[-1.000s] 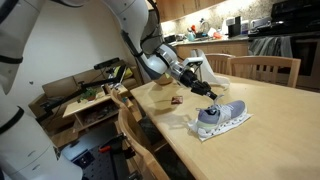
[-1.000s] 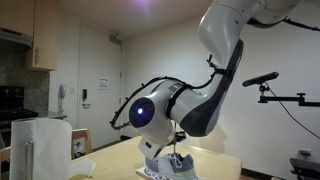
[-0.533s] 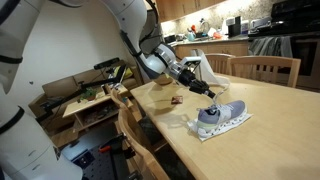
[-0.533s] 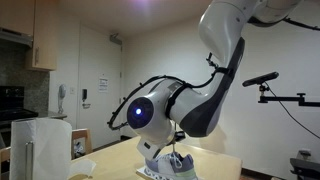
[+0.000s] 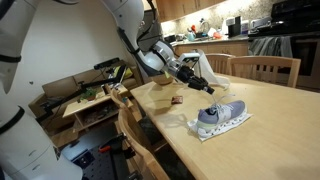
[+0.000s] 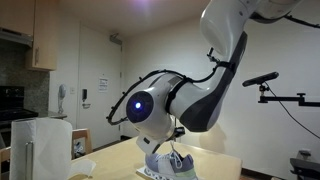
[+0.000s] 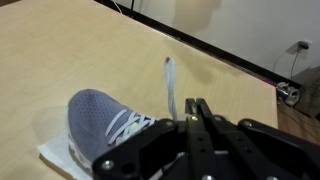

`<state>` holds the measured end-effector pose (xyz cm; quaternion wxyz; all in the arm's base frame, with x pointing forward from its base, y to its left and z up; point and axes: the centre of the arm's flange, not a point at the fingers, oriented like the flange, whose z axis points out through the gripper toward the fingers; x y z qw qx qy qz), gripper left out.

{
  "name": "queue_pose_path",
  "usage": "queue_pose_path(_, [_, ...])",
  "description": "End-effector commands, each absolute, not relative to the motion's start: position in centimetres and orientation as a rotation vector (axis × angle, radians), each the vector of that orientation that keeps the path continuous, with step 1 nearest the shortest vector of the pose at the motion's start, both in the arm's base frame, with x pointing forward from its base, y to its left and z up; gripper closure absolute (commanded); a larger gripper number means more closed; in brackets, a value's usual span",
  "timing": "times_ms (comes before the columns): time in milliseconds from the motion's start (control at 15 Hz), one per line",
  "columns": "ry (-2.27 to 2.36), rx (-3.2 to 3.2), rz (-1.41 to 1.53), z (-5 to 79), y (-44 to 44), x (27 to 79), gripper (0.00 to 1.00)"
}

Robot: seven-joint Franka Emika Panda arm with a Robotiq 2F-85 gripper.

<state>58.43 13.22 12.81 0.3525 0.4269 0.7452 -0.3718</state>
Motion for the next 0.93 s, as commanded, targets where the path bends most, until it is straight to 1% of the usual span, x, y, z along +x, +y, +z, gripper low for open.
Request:
queue_pose_path(0, [1.880, 1.127, -0.953, 15.9, 12.8, 56.7, 0.99])
queue_pose_path(467, [1.835, 1.167, -0.901, 19.1, 12.0, 55.4, 0.99])
queue_pose_path(867, [1.736, 1.217, -0.791, 23.2, 12.5, 51.5, 0.99])
